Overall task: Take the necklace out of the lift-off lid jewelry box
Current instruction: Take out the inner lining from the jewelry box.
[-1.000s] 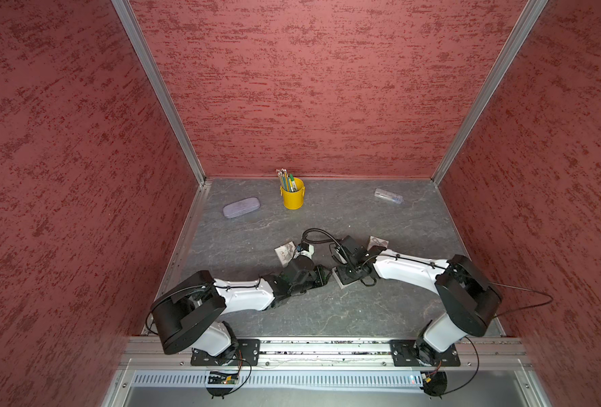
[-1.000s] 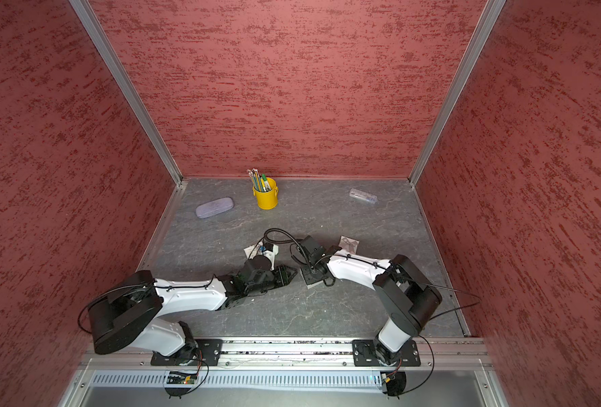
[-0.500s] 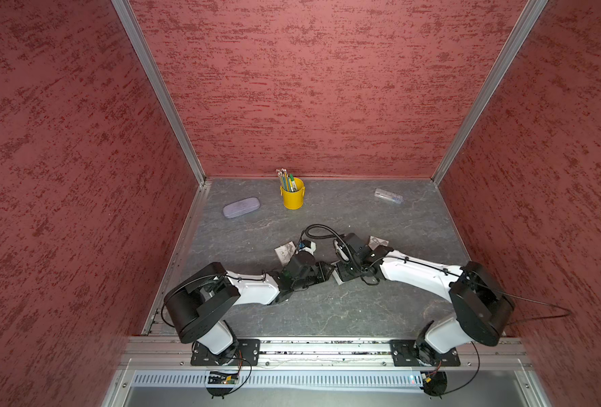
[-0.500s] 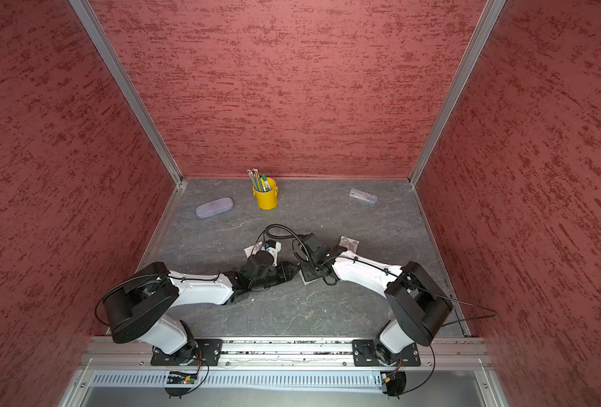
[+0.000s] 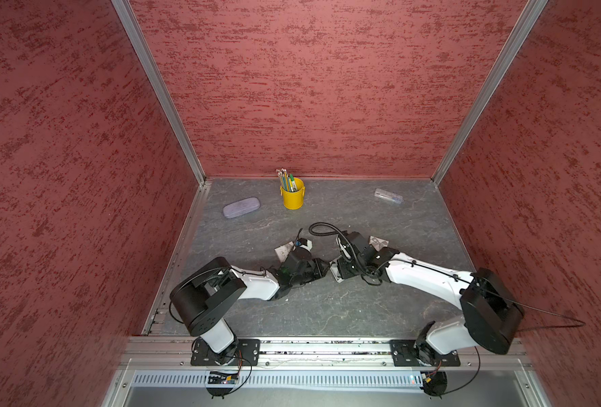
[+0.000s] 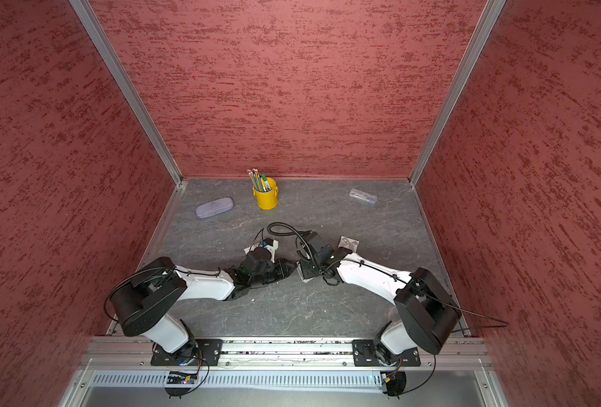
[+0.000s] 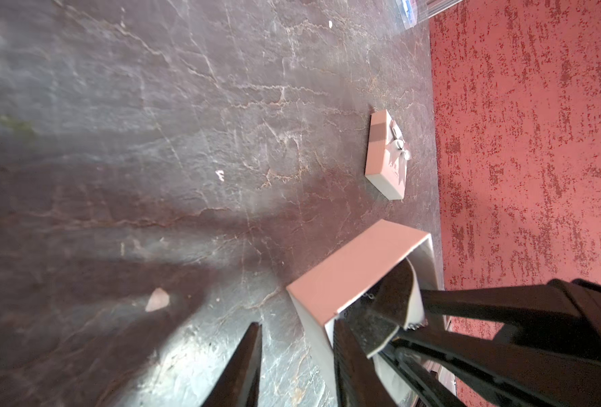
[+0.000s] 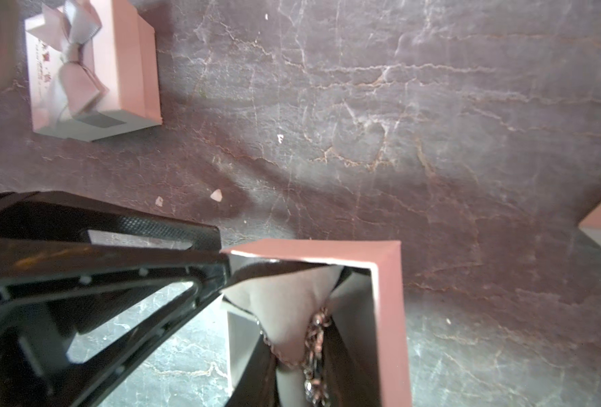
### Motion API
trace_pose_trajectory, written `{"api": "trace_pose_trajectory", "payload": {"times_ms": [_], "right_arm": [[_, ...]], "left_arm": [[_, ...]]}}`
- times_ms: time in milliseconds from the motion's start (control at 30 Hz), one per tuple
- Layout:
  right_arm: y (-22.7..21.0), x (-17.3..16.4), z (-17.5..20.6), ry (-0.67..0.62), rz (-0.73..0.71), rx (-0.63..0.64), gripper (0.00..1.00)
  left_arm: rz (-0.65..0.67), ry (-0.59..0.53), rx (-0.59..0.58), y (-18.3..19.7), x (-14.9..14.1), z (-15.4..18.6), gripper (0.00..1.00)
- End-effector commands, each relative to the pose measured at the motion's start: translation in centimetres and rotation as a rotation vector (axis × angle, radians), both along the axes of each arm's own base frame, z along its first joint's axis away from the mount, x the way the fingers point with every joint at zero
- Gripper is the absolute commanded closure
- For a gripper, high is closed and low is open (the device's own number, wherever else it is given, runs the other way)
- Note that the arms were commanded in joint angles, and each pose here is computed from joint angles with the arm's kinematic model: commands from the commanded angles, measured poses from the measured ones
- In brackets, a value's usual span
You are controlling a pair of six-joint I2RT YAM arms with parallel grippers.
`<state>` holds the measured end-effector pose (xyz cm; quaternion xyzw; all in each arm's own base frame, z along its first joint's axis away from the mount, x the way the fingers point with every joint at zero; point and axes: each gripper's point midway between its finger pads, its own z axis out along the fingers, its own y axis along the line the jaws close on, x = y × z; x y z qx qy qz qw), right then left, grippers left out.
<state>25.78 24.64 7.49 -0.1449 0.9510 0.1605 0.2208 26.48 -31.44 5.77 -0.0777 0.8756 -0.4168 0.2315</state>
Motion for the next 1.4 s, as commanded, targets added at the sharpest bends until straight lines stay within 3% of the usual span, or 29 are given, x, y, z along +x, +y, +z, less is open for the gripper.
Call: {"api": "trace_pose_trajectory", "payload": {"times_ms": [0,367,633,1000,1233,1367], "right_arm": [[0.7,0.3,1.6,-0.037,-0.024,0.076,0.79],[1.3,0.2,2.3,0.012,-0.061,0.256,0.78],[1.5,0.3,3.4,0.088,-0.082,0.489,0.78],[0.6,0.5,3.1,0.009,-0.040,0.418,0.79],[1.2,0.3,3.5,0.021,-0.029,0.474,0.79],[0.3,1.1,4.0,-0.004,-0.079,0.419,0.79]], "left_arm": [[-0.012,-0.016,-0.007,0.0,0.1,0.2,0.63],[-0.026,-0.054,0.011,0.3,0.3,1.5,0.59],[-0.057,-0.040,0.048,1.3,0.5,2.1,0.57],[-0.112,-0.019,0.006,-0.8,0.0,1.3,0.63],[-0.114,-0.010,0.028,-0.6,-0.4,1.0,0.65],[-0.106,-0.039,0.044,0.1,-0.3,1.9,0.64]]}}
